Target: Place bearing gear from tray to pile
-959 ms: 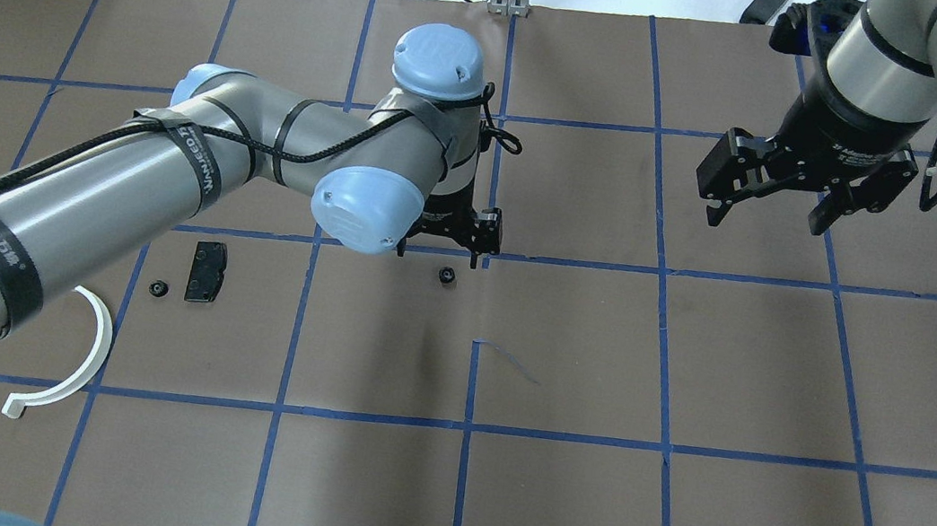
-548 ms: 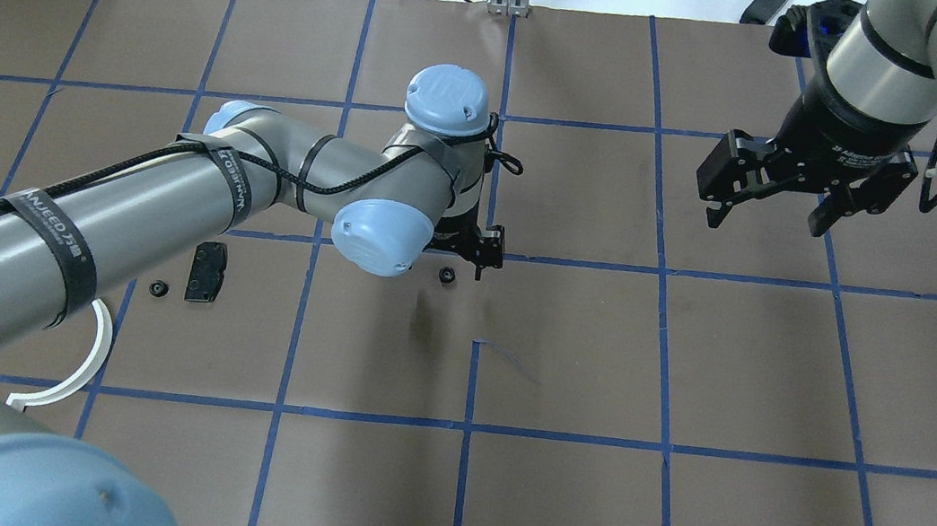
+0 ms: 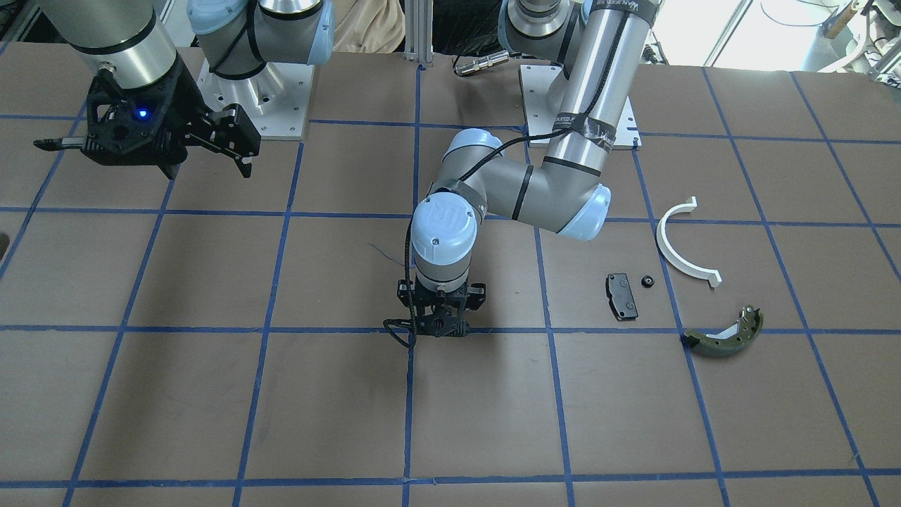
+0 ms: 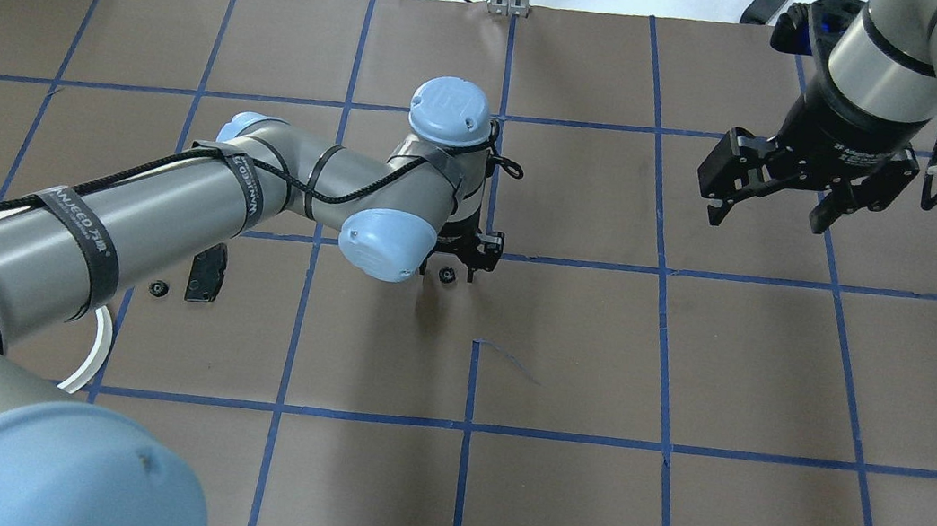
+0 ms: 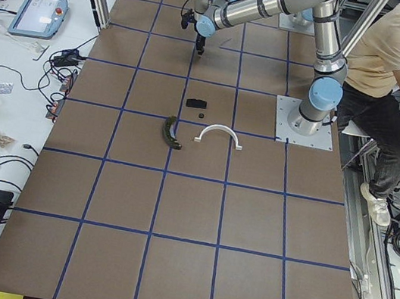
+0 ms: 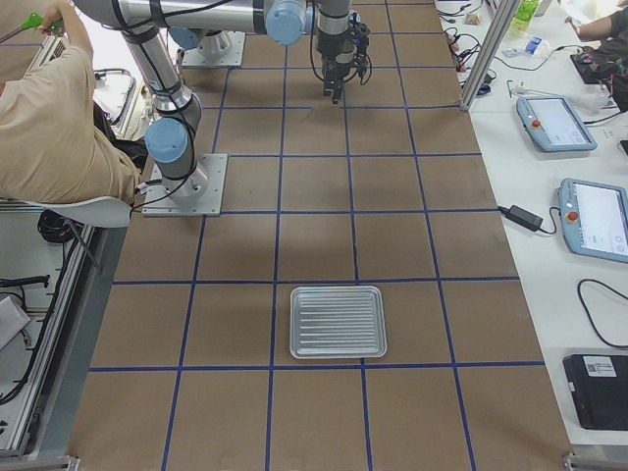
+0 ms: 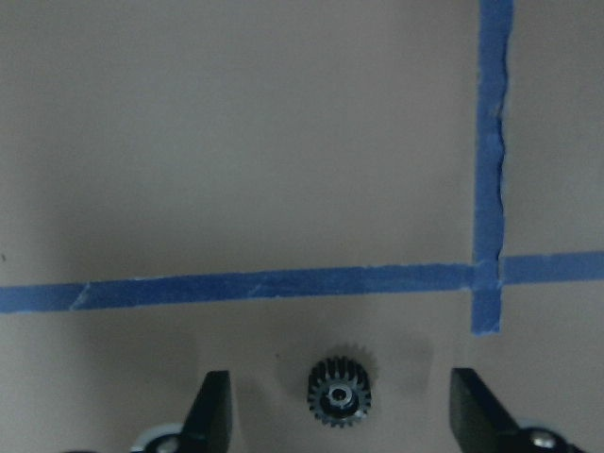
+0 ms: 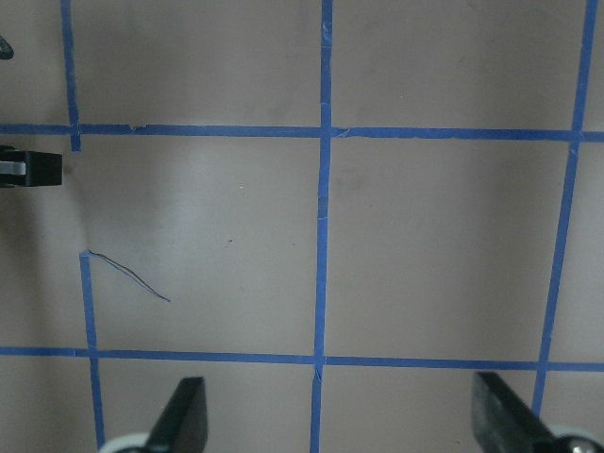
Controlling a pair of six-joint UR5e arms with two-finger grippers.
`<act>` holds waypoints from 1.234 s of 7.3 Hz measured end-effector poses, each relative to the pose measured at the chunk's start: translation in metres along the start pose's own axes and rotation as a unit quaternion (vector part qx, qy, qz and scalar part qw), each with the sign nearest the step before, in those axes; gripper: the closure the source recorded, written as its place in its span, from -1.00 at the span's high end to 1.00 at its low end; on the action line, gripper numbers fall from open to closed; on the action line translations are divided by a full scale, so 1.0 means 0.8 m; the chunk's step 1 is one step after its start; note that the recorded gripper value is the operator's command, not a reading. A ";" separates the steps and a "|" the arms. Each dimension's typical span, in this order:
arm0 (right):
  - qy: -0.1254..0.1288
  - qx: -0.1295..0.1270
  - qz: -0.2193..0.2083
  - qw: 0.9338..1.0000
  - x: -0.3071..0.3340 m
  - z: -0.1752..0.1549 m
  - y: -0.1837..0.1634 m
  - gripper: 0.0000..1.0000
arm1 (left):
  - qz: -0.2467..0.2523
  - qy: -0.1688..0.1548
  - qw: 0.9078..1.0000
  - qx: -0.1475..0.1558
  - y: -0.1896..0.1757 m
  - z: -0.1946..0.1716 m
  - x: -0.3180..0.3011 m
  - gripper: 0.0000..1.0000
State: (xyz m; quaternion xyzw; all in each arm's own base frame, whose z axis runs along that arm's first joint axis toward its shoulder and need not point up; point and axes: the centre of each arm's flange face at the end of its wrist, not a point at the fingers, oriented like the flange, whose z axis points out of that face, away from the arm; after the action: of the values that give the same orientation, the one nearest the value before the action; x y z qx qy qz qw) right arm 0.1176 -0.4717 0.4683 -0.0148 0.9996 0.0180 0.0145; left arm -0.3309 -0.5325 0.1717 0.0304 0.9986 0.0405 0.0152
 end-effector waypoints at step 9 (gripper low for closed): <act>0.025 0.003 -0.002 1.000 0.004 -0.010 0.007 1.00 | 0.016 0.031 0.999 -0.038 -0.042 -0.165 -0.235 -1.00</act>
State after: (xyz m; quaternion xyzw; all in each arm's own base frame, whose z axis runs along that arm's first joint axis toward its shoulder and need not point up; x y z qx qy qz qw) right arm 0.1140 -0.4662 0.4762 -0.0172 0.9997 0.0147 -0.0103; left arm -0.1492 -0.5881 0.3055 0.0444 0.9957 0.0799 -0.0149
